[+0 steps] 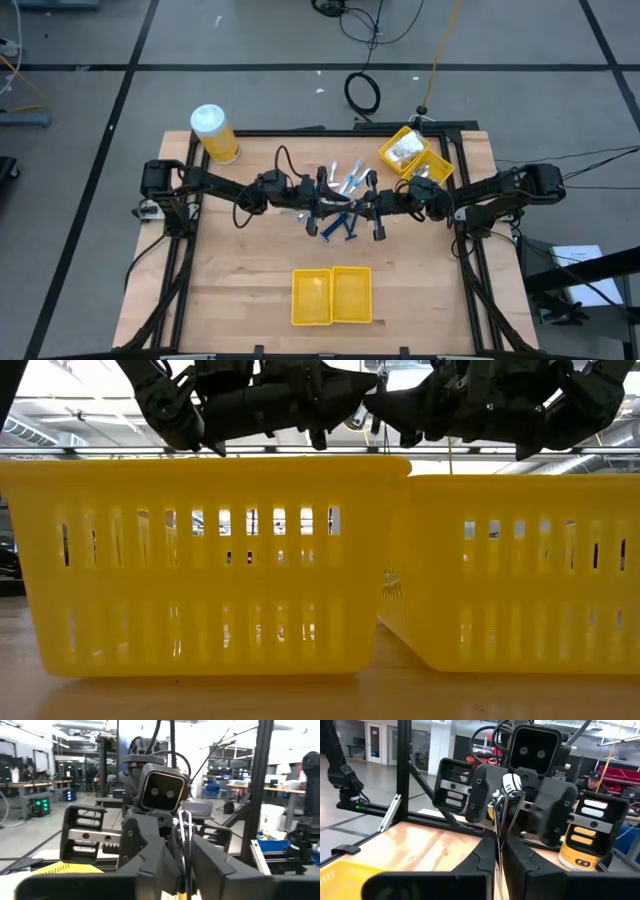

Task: Pick & Place Travel size toiletries
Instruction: Put the silver nail cutter into the top right yellow bin

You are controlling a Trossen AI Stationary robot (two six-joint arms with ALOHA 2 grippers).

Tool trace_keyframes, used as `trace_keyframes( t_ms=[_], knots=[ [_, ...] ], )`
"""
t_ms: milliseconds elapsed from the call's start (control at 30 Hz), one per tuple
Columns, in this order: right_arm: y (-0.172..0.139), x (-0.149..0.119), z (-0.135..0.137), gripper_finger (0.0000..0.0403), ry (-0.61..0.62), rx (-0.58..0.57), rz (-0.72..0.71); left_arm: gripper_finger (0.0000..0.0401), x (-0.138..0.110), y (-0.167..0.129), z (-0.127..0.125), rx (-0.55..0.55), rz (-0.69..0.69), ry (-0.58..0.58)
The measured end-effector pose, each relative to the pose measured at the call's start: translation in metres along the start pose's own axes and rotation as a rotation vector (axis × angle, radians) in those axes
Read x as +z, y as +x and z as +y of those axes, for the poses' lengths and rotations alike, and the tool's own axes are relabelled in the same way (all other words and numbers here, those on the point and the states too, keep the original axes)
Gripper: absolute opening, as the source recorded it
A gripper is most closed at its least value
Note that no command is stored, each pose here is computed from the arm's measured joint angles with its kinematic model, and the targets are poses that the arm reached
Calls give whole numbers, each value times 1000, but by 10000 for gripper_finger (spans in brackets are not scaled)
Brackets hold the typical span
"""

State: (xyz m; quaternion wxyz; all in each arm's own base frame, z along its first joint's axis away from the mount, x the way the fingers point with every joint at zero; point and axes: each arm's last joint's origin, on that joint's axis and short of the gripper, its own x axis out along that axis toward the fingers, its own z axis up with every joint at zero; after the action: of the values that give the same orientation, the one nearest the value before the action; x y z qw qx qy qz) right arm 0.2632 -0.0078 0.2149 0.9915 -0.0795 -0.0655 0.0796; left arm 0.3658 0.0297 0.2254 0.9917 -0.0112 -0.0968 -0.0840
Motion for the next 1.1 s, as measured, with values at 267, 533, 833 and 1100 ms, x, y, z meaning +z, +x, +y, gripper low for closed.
trace_keyframes(
  t_ms=[267,533,833,1100],
  knots=[
    [0,-1,1,5,5,17,7,218,-2,1,-1,42,17,29],
    [0,-5,1,5,21,-8,56,292,7,-1,0,97,-12,135],
    [-2,-13,-6,5,28,-86,135,316,19,-3,0,148,-21,159],
    [-21,-17,-22,5,30,-351,380,303,20,-6,3,251,79,174]
  ],
)
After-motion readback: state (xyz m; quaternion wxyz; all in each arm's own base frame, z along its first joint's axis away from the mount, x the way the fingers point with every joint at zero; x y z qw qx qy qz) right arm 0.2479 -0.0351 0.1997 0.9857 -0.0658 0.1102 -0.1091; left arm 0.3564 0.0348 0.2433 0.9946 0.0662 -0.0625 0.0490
